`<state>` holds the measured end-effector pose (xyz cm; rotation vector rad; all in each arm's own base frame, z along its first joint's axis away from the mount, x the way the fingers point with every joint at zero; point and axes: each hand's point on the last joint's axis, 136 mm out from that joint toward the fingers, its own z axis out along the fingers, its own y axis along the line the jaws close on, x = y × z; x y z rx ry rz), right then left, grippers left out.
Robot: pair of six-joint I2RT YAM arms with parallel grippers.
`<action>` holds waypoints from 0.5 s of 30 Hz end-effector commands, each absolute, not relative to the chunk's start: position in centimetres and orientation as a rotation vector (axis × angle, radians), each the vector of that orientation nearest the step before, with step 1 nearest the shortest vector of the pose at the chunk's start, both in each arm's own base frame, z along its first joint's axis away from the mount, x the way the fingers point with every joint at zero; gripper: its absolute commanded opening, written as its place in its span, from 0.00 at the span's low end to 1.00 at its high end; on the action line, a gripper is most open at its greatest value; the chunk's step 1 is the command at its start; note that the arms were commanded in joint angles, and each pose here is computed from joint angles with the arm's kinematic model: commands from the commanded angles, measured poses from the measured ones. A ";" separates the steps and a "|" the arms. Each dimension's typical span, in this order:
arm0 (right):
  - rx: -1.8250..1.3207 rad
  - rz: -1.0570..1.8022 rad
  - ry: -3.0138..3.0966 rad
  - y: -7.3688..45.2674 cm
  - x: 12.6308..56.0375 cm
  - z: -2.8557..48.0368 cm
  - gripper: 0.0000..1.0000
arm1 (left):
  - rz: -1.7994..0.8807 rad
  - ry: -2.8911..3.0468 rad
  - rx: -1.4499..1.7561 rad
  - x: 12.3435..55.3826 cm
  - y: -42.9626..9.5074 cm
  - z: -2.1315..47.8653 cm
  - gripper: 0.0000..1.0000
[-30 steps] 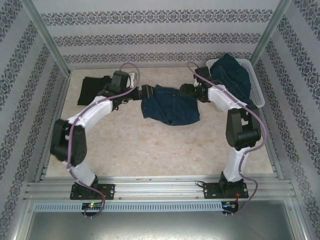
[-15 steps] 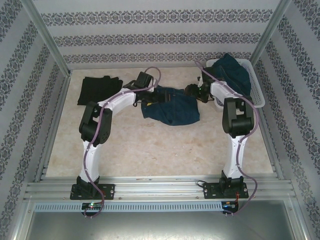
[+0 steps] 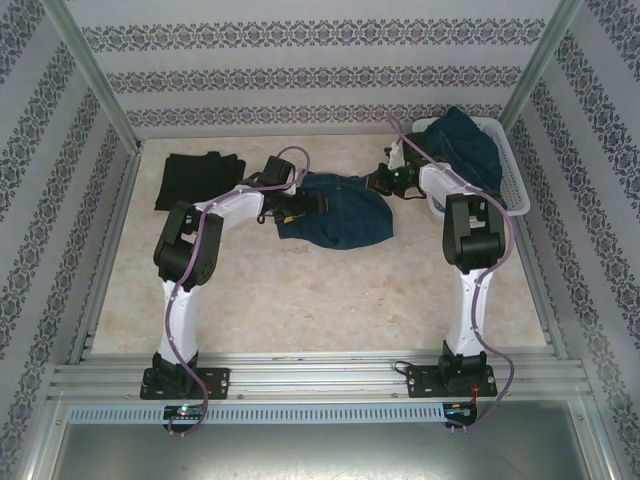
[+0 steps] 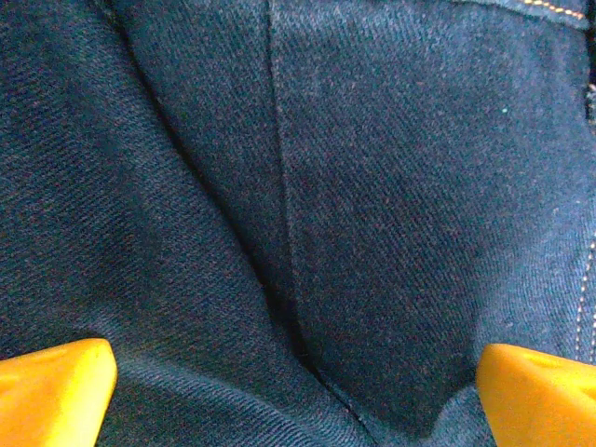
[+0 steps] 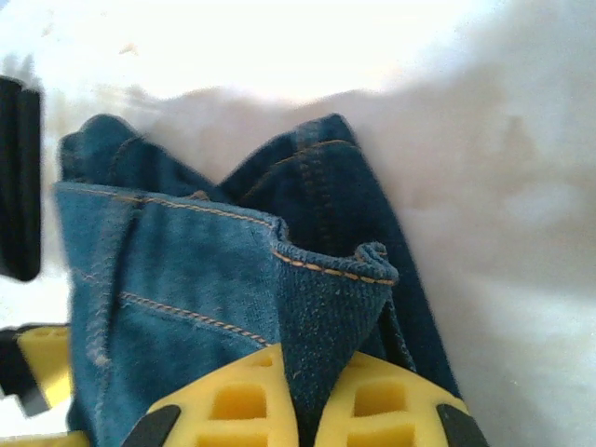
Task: Fold and stack the skirts
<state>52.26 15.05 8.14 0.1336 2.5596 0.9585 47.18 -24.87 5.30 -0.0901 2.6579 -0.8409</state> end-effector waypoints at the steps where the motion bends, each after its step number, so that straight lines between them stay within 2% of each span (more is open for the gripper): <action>1: -0.140 1.049 2.285 17.8 51.6 19.1 0.00 | -0.863 2.637 -0.105 46.6 -23.2 8.0 1.00; 4: -0.364 1.007 2.165 19.4 49.6 24.2 0.00 | -0.878 2.462 -0.010 47.6 -22.3 14.0 1.00; 7: -0.563 0.950 2.058 21.3 48.1 28.5 0.00 | -0.770 2.291 0.089 48.1 -20.1 19.3 1.00; 15: -1.015 0.887 1.719 26.7 43.3 39.4 0.00 | -0.439 2.081 0.588 46.0 -16.4 24.4 1.00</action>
